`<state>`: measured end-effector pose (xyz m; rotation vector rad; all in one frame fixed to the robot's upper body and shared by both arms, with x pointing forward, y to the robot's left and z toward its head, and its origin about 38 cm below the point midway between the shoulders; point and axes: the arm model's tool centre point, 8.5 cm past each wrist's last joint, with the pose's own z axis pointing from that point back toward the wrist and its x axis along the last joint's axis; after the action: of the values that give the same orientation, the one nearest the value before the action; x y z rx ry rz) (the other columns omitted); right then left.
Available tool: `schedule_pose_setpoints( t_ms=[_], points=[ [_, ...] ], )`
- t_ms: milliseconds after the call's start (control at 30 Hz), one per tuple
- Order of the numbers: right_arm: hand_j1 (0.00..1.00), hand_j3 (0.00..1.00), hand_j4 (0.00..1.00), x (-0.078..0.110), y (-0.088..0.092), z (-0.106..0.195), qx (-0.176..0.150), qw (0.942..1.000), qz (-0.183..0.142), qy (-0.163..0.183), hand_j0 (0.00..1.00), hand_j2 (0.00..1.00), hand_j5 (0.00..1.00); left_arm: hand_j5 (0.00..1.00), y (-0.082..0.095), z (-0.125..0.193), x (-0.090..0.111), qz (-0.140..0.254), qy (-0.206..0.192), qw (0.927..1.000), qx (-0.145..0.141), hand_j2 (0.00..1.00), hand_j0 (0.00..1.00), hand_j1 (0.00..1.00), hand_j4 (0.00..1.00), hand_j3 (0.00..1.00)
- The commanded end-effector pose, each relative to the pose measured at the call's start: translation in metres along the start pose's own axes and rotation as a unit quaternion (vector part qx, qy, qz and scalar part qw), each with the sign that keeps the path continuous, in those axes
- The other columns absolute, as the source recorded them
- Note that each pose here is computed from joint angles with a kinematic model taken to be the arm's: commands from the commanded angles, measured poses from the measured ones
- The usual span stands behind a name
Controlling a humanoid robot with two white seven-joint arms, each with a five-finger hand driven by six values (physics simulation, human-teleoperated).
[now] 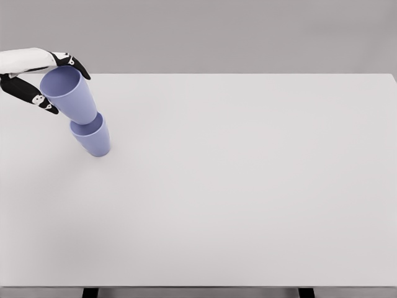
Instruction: Place the right cup on the left cup with left arm
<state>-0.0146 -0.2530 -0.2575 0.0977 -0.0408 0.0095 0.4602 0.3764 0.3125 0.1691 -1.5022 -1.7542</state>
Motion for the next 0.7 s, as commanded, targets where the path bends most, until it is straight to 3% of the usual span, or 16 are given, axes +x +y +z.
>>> schedule_pose_setpoints(
  t_ms=[0, 667],
  points=[
    [1.0, 1.0, 1.0, 0.0, 0.0, 0.0, 0.0, 1.0, 0.0, 0.0, 1.0, 1.0, 1.0, 0.53, 0.001, 0.001, 0.0, 0.004, 0.0, 1.0, 0.004, 0.53, 0.53, 0.53, 0.53, 0.53],
    [1.0, 1.0, 1.0, 0.0, 0.0, 0.0, 0.0, 1.0, 0.0, 0.0, 1.0, 1.0, 1.0, 0.53, -0.017, -0.011, -0.013, 0.021, 0.009, 0.9997, -0.008, 0.53, 0.53, 0.53, 0.53, 0.53]
  ],
)
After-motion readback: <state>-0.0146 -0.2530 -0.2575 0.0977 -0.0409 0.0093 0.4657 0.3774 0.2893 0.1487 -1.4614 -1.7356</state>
